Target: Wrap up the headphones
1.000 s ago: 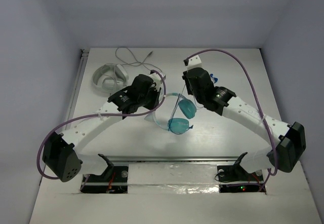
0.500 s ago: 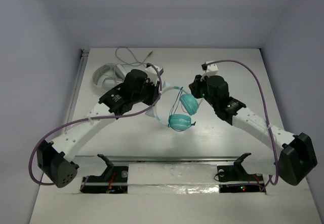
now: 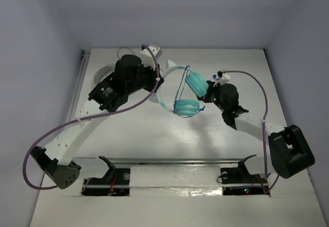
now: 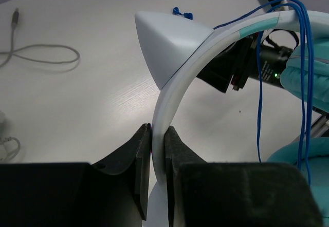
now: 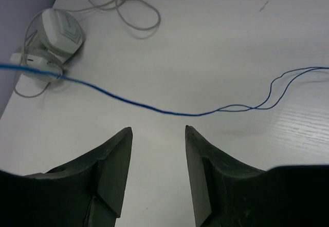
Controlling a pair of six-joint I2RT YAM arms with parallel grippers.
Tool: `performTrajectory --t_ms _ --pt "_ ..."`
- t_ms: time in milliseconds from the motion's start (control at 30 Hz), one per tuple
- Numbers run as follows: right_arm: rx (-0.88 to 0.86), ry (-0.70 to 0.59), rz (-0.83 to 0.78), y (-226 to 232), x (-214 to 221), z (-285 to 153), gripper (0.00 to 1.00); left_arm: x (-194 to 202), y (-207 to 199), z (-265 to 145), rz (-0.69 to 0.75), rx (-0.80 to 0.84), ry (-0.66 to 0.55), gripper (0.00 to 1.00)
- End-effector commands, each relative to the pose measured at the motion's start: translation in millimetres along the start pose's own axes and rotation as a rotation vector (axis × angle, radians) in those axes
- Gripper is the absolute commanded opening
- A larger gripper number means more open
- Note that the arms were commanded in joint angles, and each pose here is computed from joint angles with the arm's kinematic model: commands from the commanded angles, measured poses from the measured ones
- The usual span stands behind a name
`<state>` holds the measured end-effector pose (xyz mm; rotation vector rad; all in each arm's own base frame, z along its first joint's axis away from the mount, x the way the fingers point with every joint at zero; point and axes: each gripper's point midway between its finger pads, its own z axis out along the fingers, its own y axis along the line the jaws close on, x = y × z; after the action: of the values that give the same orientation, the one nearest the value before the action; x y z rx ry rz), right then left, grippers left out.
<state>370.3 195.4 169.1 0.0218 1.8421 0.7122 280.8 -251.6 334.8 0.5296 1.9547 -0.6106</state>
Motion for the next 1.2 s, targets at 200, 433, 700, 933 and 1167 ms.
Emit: performTrajectory --t_ms 200,433,700,933,1167 --pt "-0.057 -0.068 -0.017 5 -5 10 0.60 -56 2 -11 -0.053 -0.009 -0.147 0.00" --pt "0.005 -0.012 -0.085 -9 2 32 0.68 -84 -1 -28 -0.065 0.009 -0.208 0.00" --pt "0.027 -0.041 -0.130 -10 -15 51 0.69 -109 -5 -41 -0.070 0.042 -0.237 0.00" --pt "-0.054 -0.031 -0.071 9 -11 17 0.44 -120 1 -43 -0.081 0.023 -0.262 0.00" --pt "0.070 -0.023 -0.102 -17 -8 27 0.64 -140 -6 -57 -0.098 0.040 -0.309 0.00"
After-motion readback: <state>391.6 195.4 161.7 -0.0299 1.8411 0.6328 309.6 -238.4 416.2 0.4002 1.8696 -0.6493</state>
